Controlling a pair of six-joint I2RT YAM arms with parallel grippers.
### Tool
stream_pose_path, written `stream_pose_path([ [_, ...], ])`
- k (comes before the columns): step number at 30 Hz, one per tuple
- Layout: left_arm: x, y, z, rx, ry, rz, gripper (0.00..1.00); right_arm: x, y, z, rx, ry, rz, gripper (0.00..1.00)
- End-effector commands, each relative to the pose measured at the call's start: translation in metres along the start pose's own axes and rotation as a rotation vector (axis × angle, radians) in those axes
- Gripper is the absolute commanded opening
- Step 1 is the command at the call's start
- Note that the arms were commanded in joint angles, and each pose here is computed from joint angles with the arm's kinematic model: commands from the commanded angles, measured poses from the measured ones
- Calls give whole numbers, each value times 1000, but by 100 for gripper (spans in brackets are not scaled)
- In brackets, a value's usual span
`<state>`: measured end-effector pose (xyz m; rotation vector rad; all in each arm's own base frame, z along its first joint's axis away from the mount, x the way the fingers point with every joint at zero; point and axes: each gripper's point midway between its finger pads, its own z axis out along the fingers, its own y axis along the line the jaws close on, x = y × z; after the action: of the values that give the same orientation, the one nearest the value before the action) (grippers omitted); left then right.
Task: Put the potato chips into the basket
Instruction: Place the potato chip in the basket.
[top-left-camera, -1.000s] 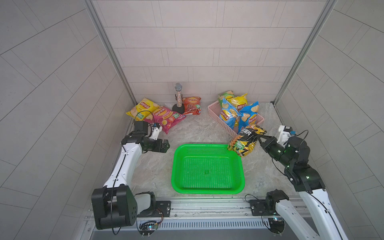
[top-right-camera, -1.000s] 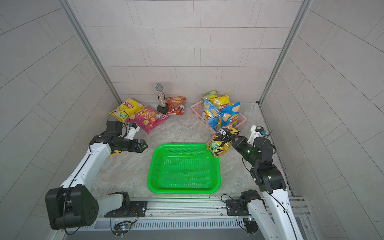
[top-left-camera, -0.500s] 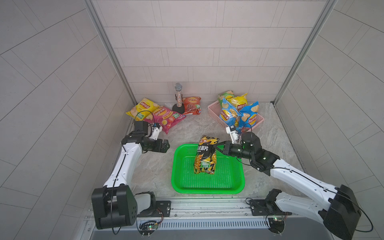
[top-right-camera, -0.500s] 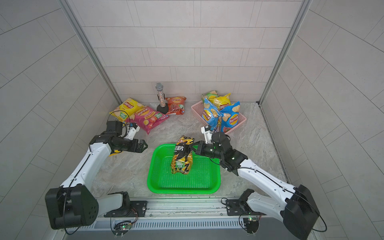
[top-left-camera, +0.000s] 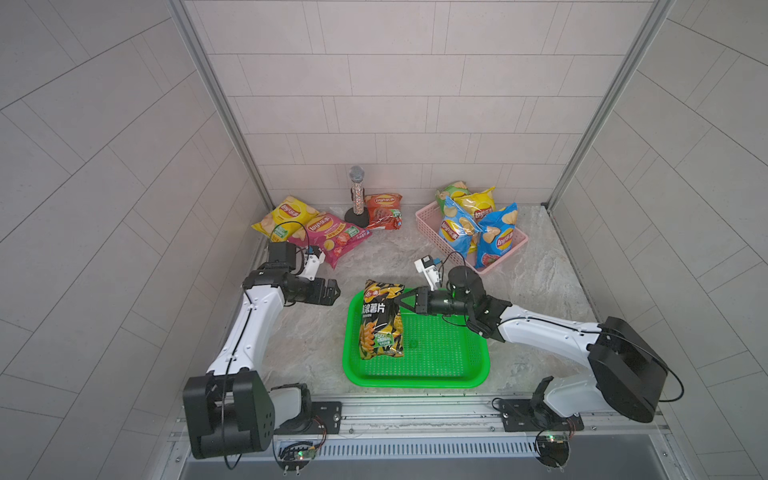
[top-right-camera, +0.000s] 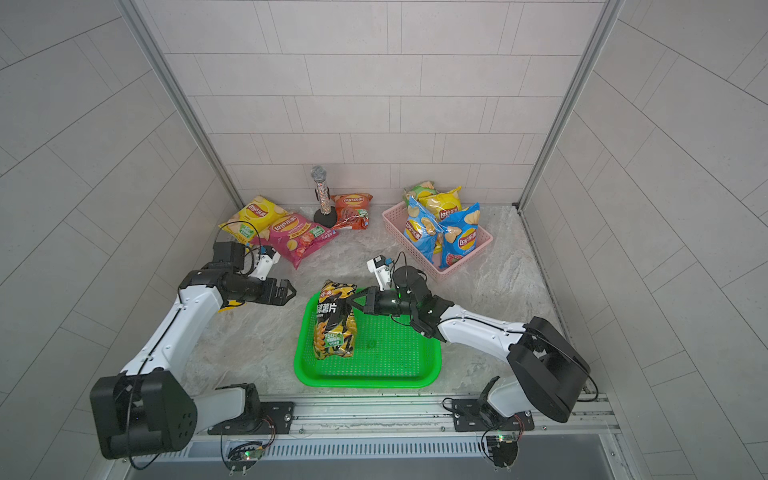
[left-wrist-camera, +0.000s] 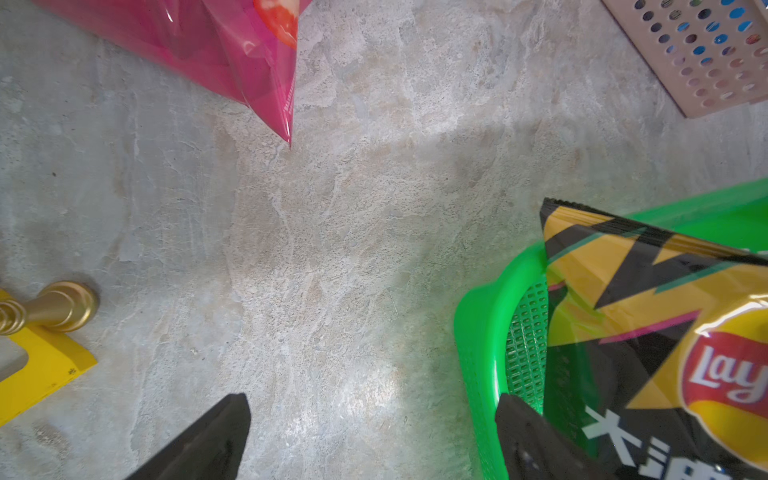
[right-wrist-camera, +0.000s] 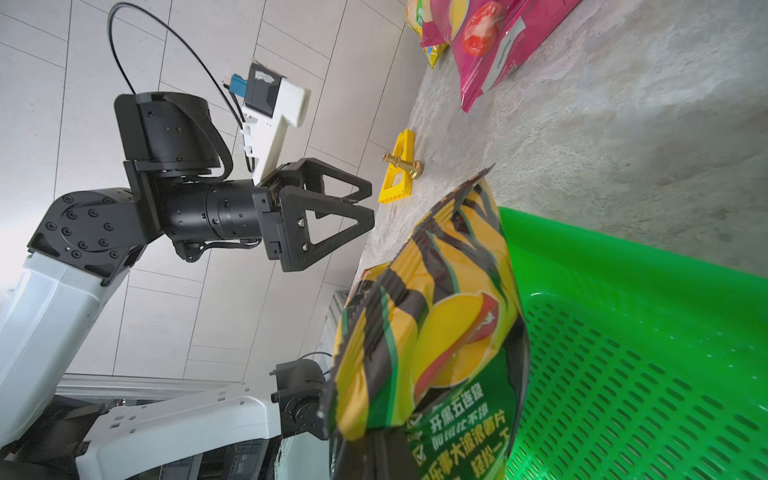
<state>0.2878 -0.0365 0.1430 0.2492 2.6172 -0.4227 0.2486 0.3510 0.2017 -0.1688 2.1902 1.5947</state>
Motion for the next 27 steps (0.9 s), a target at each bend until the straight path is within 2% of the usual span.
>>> stream_pose_path([
  [1,0,-1,-3,6,2,9,100,4,3,1,-24,2,-28,3],
  [4,0,0,-2,5,3,9,100,13,-14,-1,47,32,-36,9],
  [7,0,0,-2,5,4,8,100,21,-30,-6,135,62,-55,25],
  [8,0,0,-2,2,4,8,100,22,-37,-11,190,71,-71,31],
  [10,0,0,-3,3,4,8,100,24,-48,-22,291,87,-106,33],
  [14,-1,-1,-3,6,0,11,100,14,-61,-55,469,39,-161,47],
  [18,0,-1,-3,8,2,9,100,13,-67,-87,616,39,-200,49],
  [21,0,-1,-2,9,2,10,100,17,-60,-95,634,84,-217,50],
  [27,0,-1,-1,12,7,8,100,22,-37,-78,603,140,-282,50],
])
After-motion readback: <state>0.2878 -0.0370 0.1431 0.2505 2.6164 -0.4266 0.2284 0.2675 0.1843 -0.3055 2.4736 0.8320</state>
